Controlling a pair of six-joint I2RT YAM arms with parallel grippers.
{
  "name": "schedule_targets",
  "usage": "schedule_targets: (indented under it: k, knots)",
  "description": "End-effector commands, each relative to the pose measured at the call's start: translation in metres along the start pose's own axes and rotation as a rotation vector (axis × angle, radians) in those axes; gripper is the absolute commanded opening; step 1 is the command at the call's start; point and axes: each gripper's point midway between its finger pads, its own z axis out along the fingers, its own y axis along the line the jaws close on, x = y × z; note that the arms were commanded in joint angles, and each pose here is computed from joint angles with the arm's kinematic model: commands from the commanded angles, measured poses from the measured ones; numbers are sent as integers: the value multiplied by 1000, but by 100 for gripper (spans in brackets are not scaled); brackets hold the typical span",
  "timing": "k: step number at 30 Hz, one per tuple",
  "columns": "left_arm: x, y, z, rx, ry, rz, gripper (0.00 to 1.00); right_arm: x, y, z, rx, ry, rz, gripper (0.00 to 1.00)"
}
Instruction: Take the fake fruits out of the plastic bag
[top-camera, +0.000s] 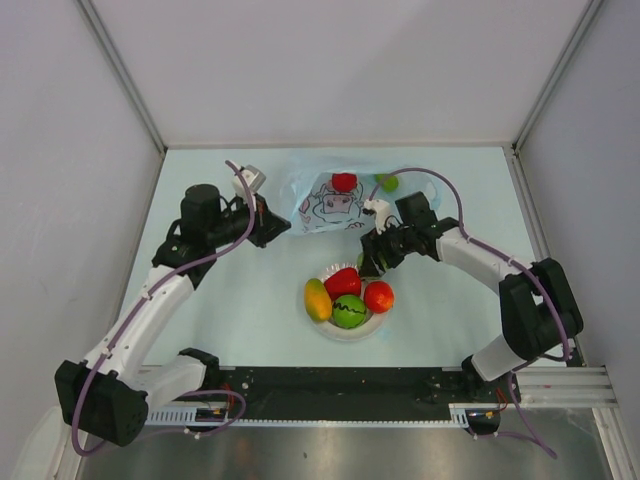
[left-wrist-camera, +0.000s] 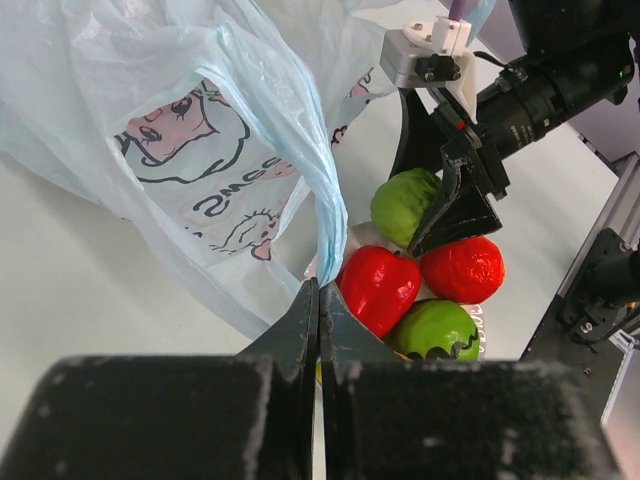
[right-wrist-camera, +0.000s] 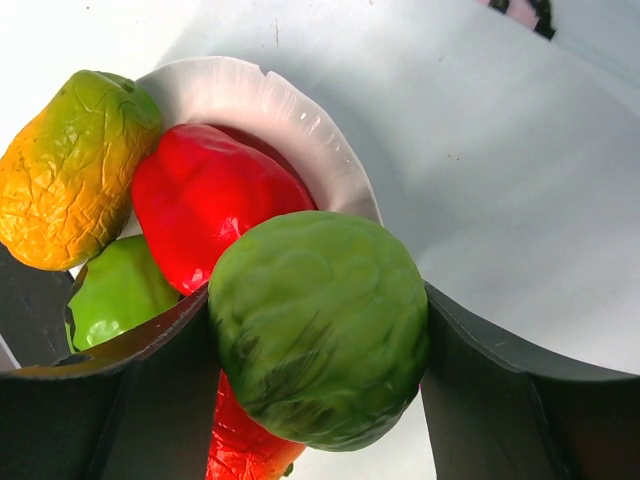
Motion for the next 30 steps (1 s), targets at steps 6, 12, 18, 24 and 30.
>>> schedule_targets:
  k: [6,12,18,24,30]
  knots:
    - [-10,1,0,3,-41,13,0,-4,3,7,-51,-16,17,82]
    - [-11,2,2,6,-42,13,0,-4,8,11,-77,-13,30,98]
    - [-10,2,4,10,-38,11,0,-7,11,13,-84,-22,53,99]
    - [-6,3,6,9,-34,3,0,-10,15,12,-53,-23,109,100]
    - [-6,4,8,15,-31,-7,0,-20,15,21,-26,-51,162,100]
